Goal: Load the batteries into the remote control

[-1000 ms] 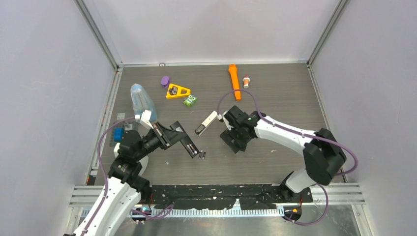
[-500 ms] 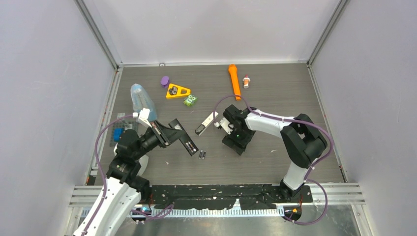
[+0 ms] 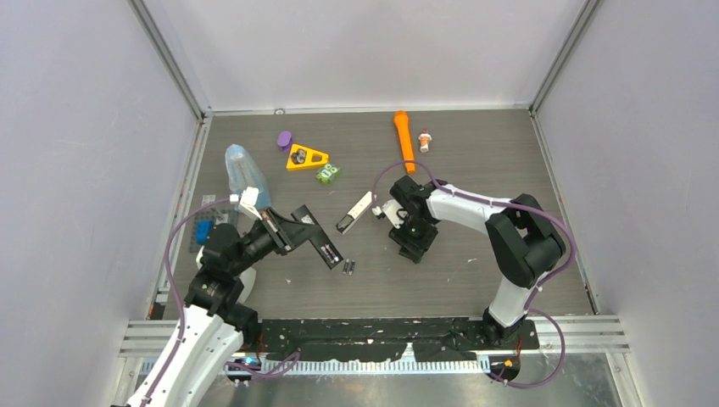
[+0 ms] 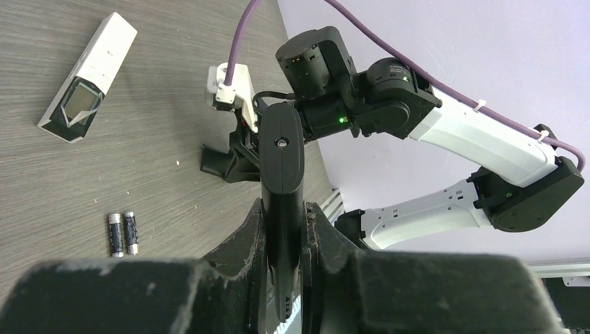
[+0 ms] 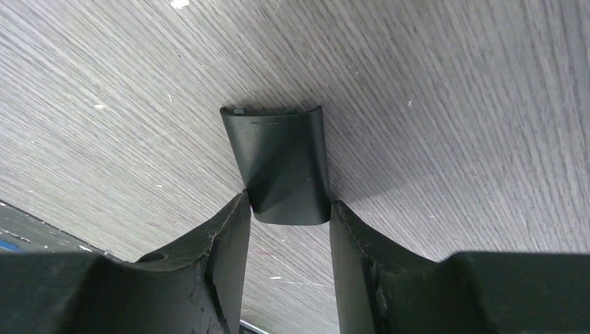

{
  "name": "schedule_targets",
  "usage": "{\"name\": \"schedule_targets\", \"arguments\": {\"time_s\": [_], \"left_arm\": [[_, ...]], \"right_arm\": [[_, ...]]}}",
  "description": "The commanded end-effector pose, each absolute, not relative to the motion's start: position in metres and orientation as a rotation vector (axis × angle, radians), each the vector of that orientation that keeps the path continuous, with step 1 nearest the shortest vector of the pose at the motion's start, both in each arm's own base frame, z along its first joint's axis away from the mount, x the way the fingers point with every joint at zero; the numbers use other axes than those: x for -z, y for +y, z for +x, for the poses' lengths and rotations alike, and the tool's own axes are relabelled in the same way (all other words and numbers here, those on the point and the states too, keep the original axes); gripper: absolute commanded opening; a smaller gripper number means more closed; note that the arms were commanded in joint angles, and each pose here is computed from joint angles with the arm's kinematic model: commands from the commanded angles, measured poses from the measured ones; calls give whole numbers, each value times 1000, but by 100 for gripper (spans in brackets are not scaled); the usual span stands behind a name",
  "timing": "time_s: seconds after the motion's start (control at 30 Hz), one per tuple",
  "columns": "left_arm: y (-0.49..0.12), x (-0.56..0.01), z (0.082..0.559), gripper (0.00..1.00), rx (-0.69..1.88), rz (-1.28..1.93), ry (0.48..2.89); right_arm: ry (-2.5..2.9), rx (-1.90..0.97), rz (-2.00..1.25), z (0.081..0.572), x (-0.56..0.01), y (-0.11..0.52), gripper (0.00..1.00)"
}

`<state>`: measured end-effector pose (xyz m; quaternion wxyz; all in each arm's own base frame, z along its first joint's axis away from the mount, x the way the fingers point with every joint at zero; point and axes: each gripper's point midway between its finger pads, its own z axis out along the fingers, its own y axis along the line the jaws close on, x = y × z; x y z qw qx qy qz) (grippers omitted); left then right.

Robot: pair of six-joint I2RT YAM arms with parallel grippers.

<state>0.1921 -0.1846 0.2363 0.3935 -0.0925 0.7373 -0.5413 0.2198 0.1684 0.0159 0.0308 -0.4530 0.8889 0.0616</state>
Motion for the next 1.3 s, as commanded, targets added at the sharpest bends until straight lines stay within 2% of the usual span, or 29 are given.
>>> {"name": "schedule_targets", "arguments": {"time_s": [0.0,0.23,0.5,0.67,0.8,1.07,1.27], "left_arm": [[-185,-243,195,0,1399,-227,1827],[-181,-237,200,0,1349,-242,1823],[-177,-244,207,0,1323,-200,1714],[-175,-252,210,0,1346,-214,1619],[-172,-254,211,0,1363,-243,1576],[-165,-237,217,0,1406,-414,1577],[-139,-203,232,0,1128,-506,1687]], "right_arm": [[2682,-242,-1297,233,-41,186,27],[2391,-415,-1079,241,-117,225,29],[2065,-829,-835,191,-217,295,35],[2026,-971,-740,161,-260,326,40],[2147,-978,-719,144,-260,344,43],[2298,-932,-600,147,-246,364,42],[2308,-843,-581,158,-227,367,44]]}}
